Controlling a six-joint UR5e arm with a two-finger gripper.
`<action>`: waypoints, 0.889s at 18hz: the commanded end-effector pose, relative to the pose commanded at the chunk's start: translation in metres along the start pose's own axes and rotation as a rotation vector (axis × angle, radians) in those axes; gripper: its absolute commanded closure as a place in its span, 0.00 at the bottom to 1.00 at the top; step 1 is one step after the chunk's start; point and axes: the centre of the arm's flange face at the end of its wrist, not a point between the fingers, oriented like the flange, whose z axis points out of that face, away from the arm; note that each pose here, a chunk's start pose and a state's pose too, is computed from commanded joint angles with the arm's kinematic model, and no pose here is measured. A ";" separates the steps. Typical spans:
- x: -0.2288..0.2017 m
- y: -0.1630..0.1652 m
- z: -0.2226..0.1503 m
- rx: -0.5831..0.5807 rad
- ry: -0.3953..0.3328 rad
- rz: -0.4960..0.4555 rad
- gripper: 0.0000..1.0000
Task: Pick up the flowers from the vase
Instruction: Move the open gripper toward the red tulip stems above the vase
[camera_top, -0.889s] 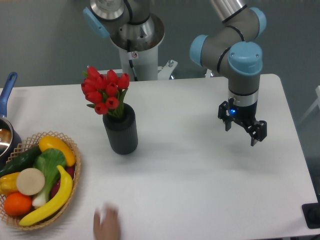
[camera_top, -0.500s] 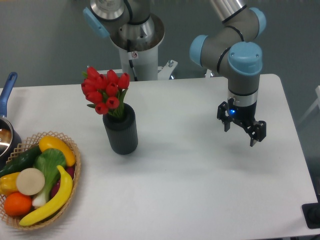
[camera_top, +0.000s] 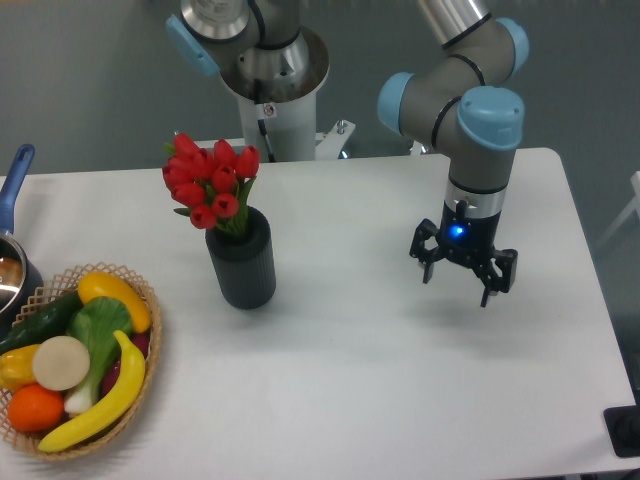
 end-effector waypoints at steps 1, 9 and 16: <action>0.002 -0.002 0.001 0.041 0.016 -0.003 0.00; 0.054 -0.010 -0.011 0.339 0.144 -0.032 0.00; 0.126 -0.007 -0.045 0.410 0.144 0.035 0.00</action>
